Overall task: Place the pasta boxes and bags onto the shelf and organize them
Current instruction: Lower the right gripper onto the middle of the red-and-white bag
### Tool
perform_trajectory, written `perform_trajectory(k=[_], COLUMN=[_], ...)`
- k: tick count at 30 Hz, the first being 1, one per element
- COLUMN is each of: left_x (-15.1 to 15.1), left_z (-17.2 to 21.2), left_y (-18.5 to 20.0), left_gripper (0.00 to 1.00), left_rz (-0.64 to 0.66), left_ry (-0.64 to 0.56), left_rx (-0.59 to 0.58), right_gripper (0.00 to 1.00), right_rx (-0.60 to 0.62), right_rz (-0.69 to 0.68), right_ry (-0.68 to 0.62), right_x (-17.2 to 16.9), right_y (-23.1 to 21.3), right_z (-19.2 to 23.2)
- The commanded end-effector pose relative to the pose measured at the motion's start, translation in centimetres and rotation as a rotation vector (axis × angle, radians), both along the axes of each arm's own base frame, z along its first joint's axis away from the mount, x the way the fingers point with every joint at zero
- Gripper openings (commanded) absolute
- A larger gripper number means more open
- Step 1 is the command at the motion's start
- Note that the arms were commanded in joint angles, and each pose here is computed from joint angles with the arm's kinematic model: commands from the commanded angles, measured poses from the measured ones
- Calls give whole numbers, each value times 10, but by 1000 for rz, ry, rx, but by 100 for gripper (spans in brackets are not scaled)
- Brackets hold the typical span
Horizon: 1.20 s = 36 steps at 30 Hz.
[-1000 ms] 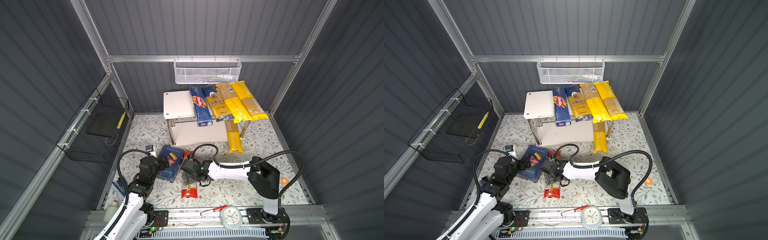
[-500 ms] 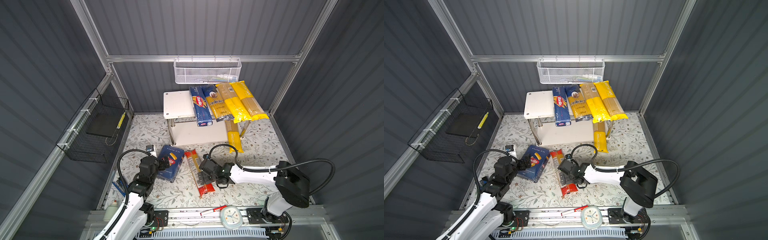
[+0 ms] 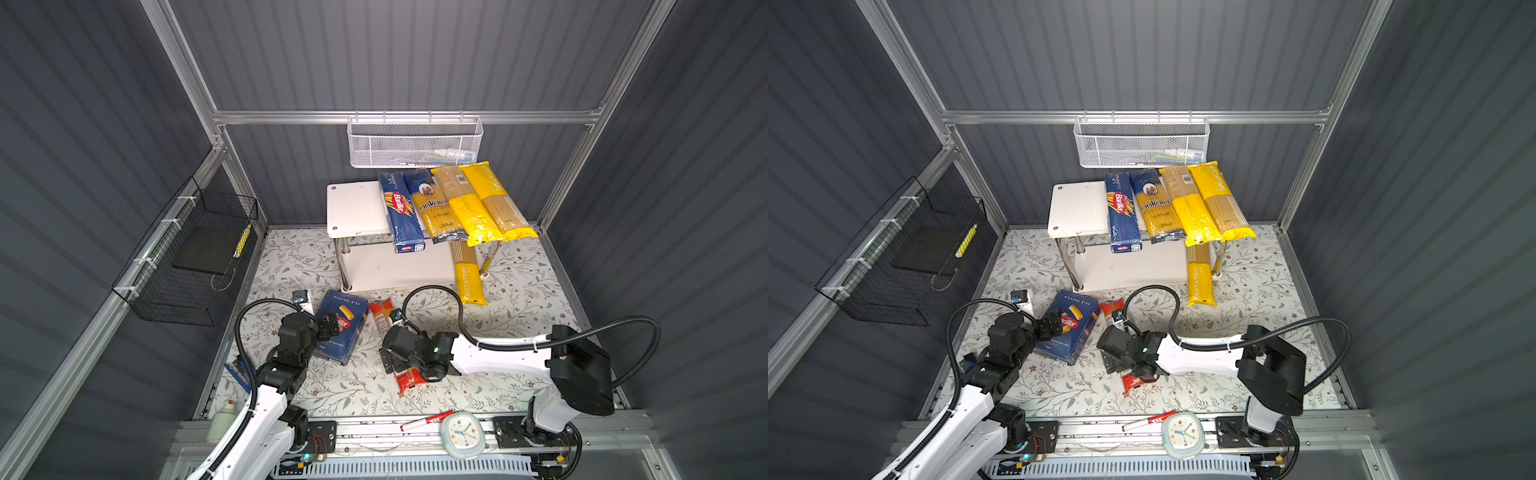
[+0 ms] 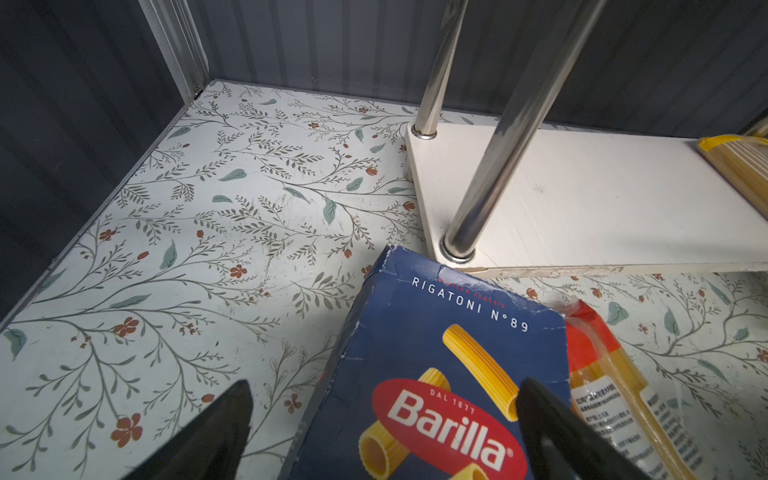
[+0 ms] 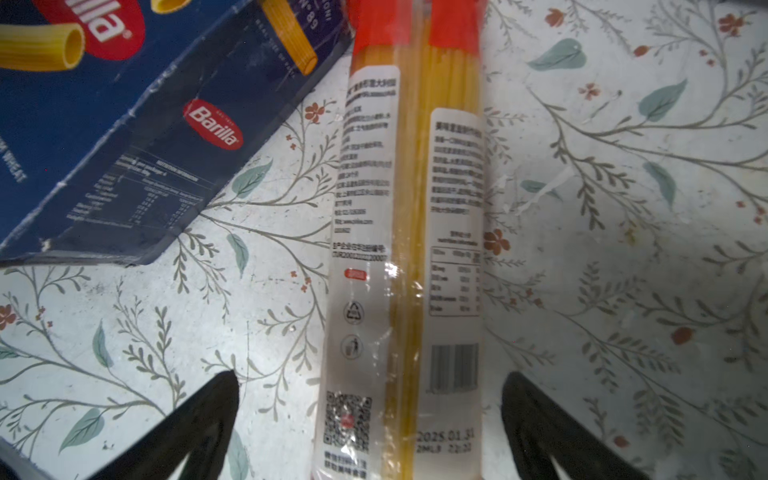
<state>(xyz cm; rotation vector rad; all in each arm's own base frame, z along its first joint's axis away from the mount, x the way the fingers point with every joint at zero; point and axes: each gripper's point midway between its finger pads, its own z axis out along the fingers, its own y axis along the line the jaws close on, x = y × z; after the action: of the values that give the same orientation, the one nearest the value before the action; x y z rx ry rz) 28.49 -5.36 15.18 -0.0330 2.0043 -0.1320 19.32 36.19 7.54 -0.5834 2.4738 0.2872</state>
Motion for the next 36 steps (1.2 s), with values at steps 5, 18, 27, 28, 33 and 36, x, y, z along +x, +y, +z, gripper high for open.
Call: perform_trajectory(k=[5,18,27,28,33,36], left_x=[0,-2,0,0,0,0], left_z=[-3,-4,-4,-4,-4,-4], left_y=[-2,-2,-3,-3,-2,-2], left_gripper=[99,100,100,100,100,100], left_rz=[-23,-22,-23,-23,-22,-22], left_ry=[2,0,6,5,4,5], left_rx=[15,15,16,16,17,17], right_gripper=[99,99,99,99,99,99], right_rx=[-261,-191,-66,-64,-122,-149], right_rz=[120,-12,-6,-17,-91,-110], right_ry=[-11,80,177,178,183,192], right_x=[-14,-9,-15,-14,-9,-9], right_y=[-3,-29,-4,-5,-17,-21], right_z=[-9,-15,-28,-29,-42,-48])
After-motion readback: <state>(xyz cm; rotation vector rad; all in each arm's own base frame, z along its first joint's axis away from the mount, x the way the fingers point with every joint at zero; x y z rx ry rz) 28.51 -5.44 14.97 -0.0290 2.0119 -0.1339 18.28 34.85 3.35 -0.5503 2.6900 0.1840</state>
